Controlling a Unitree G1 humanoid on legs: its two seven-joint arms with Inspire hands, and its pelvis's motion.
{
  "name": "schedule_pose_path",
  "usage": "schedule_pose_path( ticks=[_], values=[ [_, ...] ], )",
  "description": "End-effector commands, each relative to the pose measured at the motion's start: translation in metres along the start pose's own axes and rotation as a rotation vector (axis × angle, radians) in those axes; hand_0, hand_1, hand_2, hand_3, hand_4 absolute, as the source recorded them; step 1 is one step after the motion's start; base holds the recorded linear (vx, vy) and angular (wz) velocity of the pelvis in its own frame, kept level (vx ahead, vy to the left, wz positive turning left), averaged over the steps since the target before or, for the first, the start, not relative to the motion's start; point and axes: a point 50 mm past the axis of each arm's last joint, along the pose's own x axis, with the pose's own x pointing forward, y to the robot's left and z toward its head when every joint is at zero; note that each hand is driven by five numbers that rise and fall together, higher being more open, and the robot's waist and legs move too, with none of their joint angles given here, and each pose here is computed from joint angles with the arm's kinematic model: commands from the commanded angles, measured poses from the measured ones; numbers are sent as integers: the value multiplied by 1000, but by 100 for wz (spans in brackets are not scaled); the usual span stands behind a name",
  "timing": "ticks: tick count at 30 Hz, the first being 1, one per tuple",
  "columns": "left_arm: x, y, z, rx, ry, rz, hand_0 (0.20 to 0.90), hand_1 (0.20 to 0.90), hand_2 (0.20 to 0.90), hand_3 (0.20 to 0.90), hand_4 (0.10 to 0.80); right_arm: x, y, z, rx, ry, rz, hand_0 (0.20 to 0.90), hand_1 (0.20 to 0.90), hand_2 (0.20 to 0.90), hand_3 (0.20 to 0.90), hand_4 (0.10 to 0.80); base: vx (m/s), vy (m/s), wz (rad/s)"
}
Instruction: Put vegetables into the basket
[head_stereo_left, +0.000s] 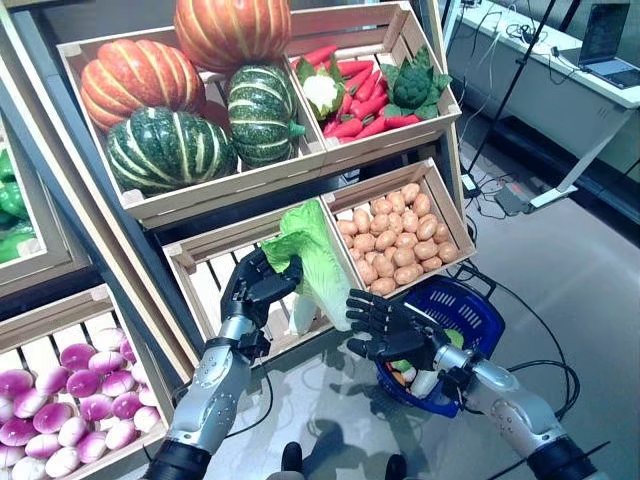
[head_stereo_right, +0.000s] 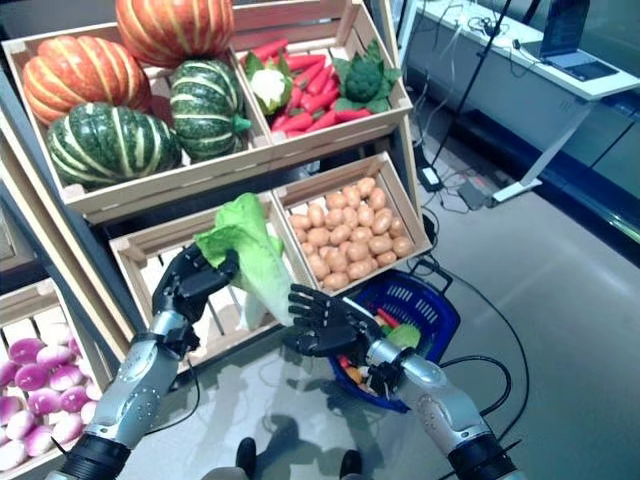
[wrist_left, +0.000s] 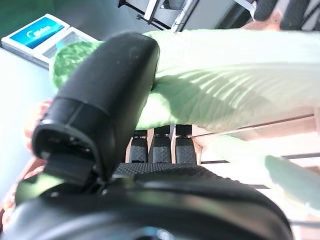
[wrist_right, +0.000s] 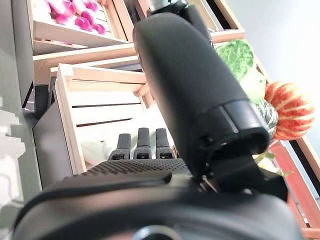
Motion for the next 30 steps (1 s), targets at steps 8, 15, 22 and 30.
schedule_pose_path(
  ticks=[8, 15, 22, 30],
  values=[
    [16, -36, 22, -83, -116, -181, 300, 300, 300, 300, 400, 35, 26, 61, -13, -267, -3, 900, 900, 900, 900, 800, 0, 0, 0],
    [17, -39, 20, -77, -107, -182, 300, 300, 300, 300, 400, 37, 22, 71, 12, -332, -102, 900, 900, 900, 900, 800, 0, 0, 0],
    [18, -34, 27, -51, -136, -105, 300, 300, 300, 300, 400, 25, 10, 94, -104, -470, -393, 900, 900, 900, 900, 800, 0, 0, 0],
    [16, -29, 37, -25, -167, -44, 300, 300, 300, 300, 400, 8, 1, 96, -222, -486, -630, 900, 900, 900, 900, 800, -7, 2, -3]
  ],
)
